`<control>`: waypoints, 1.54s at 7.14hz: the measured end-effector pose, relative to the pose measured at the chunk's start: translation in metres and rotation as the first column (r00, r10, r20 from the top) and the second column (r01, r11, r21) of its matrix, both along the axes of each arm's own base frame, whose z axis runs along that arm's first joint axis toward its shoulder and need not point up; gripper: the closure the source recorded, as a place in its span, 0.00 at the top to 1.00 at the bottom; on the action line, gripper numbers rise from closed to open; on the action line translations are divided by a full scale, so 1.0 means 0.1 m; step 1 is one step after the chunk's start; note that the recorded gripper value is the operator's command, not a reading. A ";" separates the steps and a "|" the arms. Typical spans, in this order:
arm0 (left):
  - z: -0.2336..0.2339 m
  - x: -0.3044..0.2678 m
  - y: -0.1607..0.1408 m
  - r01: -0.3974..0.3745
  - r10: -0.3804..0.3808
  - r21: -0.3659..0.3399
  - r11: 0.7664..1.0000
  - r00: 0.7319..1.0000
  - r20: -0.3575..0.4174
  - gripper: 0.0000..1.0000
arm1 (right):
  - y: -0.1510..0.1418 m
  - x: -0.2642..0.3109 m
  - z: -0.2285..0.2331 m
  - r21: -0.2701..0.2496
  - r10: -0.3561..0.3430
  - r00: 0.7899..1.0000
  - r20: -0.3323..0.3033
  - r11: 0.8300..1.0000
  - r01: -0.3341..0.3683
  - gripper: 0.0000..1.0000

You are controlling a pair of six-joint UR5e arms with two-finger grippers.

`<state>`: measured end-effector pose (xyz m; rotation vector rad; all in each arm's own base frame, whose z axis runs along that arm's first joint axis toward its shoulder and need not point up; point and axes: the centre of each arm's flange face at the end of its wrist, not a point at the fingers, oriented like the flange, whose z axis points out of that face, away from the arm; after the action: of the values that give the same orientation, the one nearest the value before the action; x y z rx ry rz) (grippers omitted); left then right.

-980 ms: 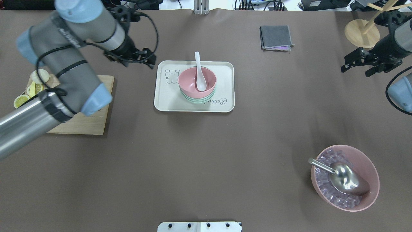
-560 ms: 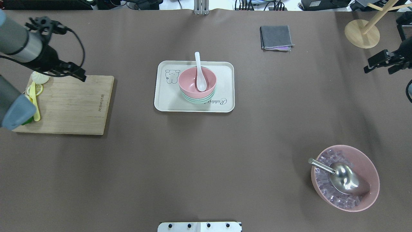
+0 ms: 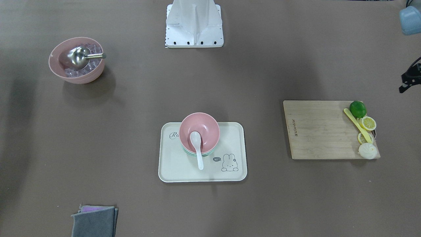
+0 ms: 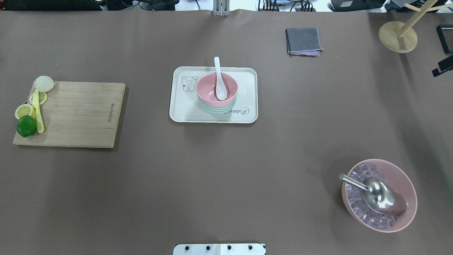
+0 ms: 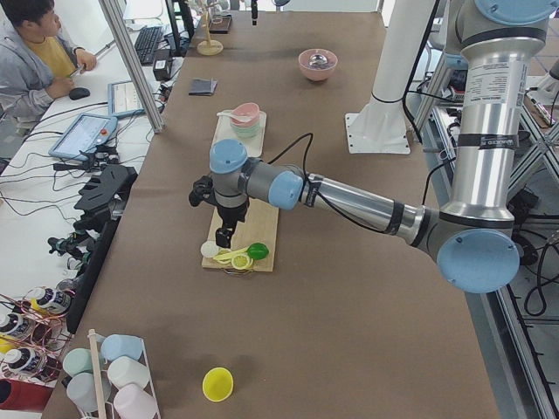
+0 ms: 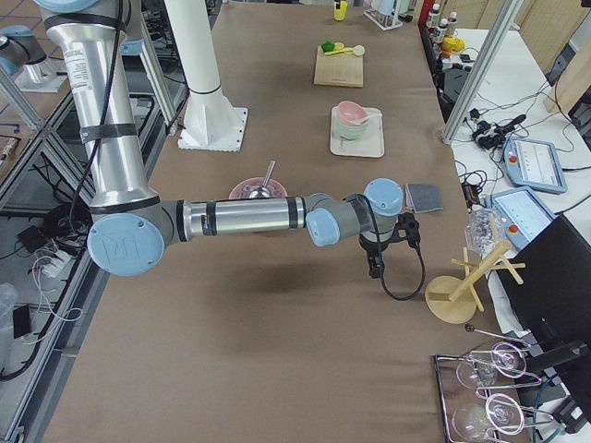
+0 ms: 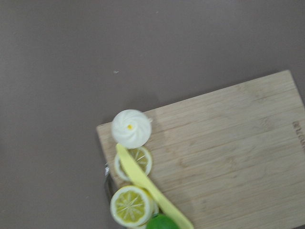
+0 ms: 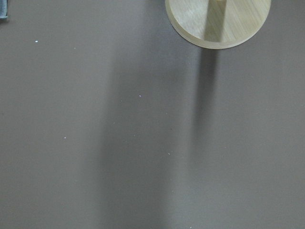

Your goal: Stack pink bowl on green and place spoon

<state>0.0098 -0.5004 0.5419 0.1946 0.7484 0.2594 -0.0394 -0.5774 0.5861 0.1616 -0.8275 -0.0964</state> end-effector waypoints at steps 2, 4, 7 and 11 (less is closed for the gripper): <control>0.53 -0.46 0.18 0.039 -0.038 -0.072 0.997 0.999 0.014 0.98 | 0.04 0.15 0.11 0.017 -0.009 1.000 -0.009 1.000 0.009 1.00; 0.69 -0.57 0.21 0.060 -0.059 -0.100 0.993 0.998 0.015 0.98 | 0.06 0.19 0.12 0.024 -0.012 1.000 -0.009 1.000 0.012 1.00; 0.70 -0.56 0.24 0.055 -0.059 -0.111 0.992 0.998 -0.027 0.98 | 0.08 0.20 0.14 0.026 -0.013 1.000 -0.007 1.000 0.013 1.00; 0.65 -0.55 0.21 0.056 -0.059 -0.107 0.993 0.998 -0.033 0.98 | 0.12 0.21 0.16 0.025 -0.012 1.000 -0.005 1.000 0.012 1.00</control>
<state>-0.0451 -0.4798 0.6073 0.1205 0.7887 0.1614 -0.0186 -0.5651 0.6019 0.1799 -0.8229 -0.1188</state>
